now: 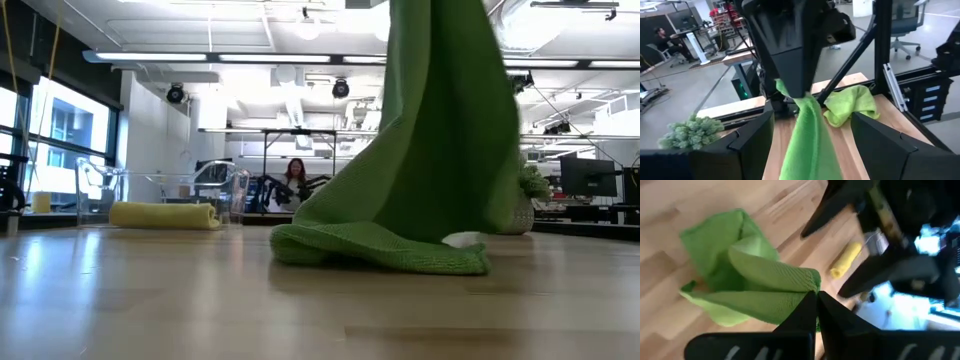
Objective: Roll microfiber towels into tight, uniform cylinder then place into a basket
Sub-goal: Fold the green microfiber cloth
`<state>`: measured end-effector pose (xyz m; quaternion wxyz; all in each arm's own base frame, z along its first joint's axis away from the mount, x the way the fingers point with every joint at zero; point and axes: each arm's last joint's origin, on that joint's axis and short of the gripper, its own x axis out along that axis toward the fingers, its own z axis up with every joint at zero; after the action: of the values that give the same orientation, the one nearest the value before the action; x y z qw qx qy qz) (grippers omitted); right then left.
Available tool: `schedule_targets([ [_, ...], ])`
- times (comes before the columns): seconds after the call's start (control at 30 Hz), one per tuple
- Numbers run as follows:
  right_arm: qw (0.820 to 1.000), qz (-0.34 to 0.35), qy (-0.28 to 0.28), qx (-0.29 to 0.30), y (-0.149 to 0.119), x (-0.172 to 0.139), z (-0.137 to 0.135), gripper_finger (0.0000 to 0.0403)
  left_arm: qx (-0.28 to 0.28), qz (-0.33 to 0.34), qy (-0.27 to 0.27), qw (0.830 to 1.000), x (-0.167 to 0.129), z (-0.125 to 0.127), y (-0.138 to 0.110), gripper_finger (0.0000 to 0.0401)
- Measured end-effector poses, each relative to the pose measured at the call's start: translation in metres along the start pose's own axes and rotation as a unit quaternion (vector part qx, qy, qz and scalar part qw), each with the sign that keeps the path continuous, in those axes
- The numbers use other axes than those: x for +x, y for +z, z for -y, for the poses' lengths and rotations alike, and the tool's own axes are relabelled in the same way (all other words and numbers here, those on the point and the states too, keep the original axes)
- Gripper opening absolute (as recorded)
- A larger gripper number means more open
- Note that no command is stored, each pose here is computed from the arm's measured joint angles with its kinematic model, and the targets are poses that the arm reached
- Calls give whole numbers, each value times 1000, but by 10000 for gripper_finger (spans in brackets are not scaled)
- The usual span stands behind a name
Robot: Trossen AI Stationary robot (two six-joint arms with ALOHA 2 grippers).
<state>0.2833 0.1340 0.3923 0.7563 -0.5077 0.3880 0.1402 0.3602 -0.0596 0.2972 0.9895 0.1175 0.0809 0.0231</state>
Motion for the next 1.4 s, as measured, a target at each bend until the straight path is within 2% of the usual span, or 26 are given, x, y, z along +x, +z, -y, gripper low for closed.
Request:
schedule_targets([
  [0.17,999,-8,-26,-43,5,6,2,0,-10,-12,-32,999,0,2,-3,252],
  [0.37,996,-44,-65,-49,3,5,5,0,-22,-52,-119,991,-2,9,-12,252],
  [0.47,995,-52,-76,-46,2,4,5,0,-24,-75,-144,986,-3,11,-17,252],
  [0.63,994,-49,-92,-37,4,4,8,0,-22,-106,-146,983,-4,12,-23,252],
  [0.83,994,-30,-108,-9,8,4,11,0,-23,-151,-95,984,2,13,-37,252],
  [1.0,994,-30,-108,-8,8,4,11,0,-17,-182,-97,978,13,19,-55,252],
  [1.27,994,-38,-105,12,6,3,10,0,-3,-266,-115,957,21,28,-88,251],
  [1.4,994,-59,-91,24,1,4,6,0,4,-305,-122,944,20,30,-98,237],
])
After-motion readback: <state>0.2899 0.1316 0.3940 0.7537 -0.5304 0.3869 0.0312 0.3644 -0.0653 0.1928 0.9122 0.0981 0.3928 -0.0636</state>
